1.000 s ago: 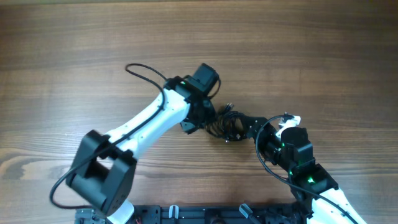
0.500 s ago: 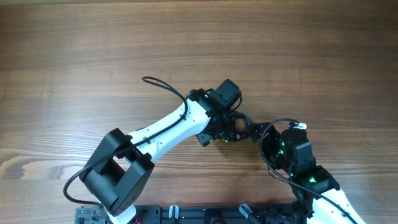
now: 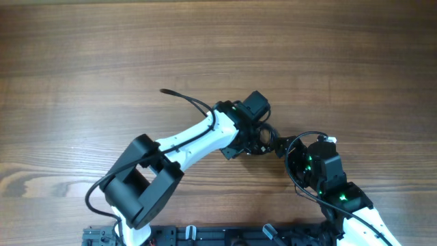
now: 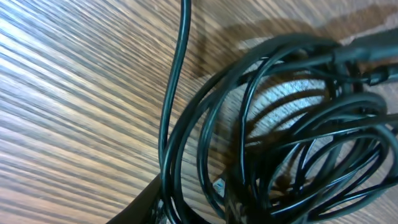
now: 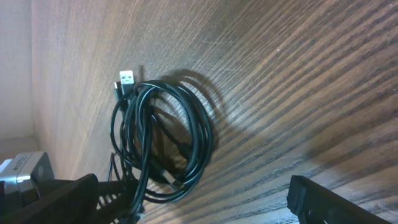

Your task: Untangle cables

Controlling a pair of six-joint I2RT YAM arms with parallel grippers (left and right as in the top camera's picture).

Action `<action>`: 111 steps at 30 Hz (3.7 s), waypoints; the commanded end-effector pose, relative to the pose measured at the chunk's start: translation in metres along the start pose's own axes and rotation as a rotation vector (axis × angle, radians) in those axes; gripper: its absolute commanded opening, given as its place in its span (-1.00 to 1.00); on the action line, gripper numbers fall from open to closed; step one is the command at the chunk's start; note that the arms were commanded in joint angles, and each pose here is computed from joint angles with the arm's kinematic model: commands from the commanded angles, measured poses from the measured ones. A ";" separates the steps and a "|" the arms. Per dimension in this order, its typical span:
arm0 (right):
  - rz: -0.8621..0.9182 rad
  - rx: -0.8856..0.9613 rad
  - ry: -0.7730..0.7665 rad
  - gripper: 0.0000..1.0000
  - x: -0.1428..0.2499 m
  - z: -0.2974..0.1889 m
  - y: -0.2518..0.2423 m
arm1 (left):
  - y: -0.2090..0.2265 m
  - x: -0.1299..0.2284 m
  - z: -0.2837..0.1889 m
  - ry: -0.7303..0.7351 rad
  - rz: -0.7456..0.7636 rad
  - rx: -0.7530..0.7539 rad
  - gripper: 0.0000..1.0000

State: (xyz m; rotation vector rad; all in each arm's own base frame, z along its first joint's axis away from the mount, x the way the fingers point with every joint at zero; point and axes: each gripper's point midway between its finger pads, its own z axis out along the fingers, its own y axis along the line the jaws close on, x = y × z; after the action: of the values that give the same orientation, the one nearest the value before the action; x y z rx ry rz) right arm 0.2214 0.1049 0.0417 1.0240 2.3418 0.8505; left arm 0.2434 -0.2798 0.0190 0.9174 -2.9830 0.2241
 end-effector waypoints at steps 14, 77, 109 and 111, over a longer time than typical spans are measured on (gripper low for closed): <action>-0.094 -0.025 0.178 0.90 0.030 0.004 0.000 | -0.003 -0.036 -0.048 -0.112 0.289 0.070 -0.92; -0.113 -0.244 -0.012 -0.91 -0.062 0.022 0.029 | 0.090 -0.090 -0.162 -0.326 0.561 -0.076 -0.92; -0.467 -0.477 0.210 0.44 -0.006 0.007 0.060 | -0.050 -0.016 -0.168 0.055 0.807 0.713 -0.92; -0.496 -0.482 0.223 0.45 0.000 0.007 0.061 | -0.053 -0.017 -0.171 0.059 0.794 0.733 -0.92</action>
State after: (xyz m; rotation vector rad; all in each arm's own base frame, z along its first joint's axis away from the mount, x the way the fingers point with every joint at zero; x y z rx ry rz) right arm 0.2632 0.1294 0.0796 0.2454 2.2251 1.2551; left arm 0.2875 -0.2785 0.1790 -0.2813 -3.1168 1.2093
